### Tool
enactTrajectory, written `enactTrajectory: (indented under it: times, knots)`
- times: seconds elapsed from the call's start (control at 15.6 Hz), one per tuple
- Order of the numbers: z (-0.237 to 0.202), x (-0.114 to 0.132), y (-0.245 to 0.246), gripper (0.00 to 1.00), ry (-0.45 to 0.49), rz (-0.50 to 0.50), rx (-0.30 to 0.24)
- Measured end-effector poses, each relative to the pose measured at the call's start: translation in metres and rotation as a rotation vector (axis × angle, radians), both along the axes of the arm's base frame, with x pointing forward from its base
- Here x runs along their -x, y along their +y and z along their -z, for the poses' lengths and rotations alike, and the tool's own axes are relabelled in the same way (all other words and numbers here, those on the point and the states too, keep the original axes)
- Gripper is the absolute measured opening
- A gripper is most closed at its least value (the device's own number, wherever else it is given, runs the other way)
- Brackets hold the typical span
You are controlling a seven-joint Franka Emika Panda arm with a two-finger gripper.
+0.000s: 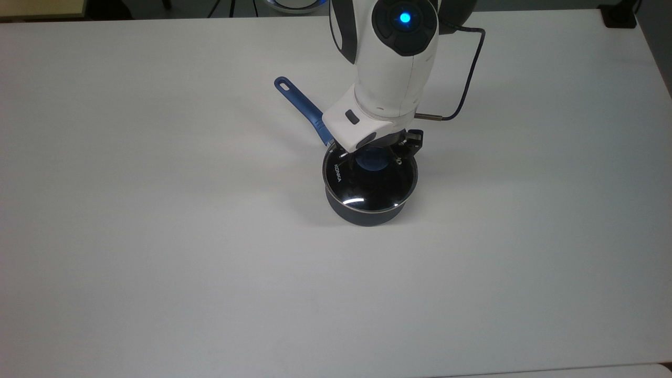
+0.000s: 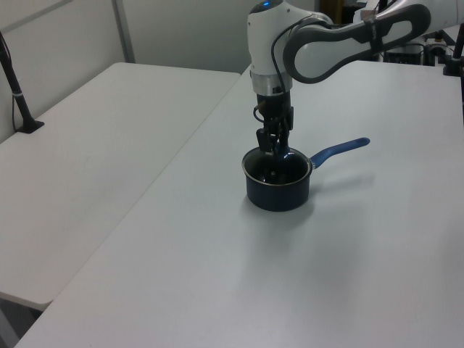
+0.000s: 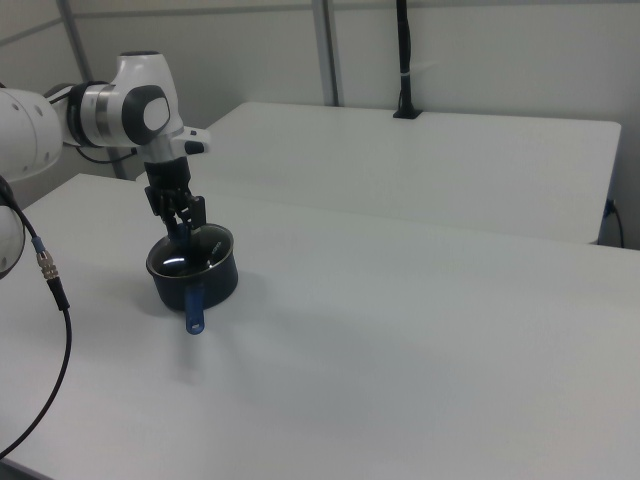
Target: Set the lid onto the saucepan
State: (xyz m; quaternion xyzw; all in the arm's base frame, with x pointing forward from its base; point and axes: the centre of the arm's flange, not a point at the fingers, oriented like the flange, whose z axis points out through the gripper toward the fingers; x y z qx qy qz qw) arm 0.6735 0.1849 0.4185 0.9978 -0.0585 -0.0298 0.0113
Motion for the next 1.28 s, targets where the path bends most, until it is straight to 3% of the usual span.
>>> enactTrajectory:
  times: [1.28]
  knots:
    - [0.003,0.012,0.001,0.61,0.095,-0.004,0.014]
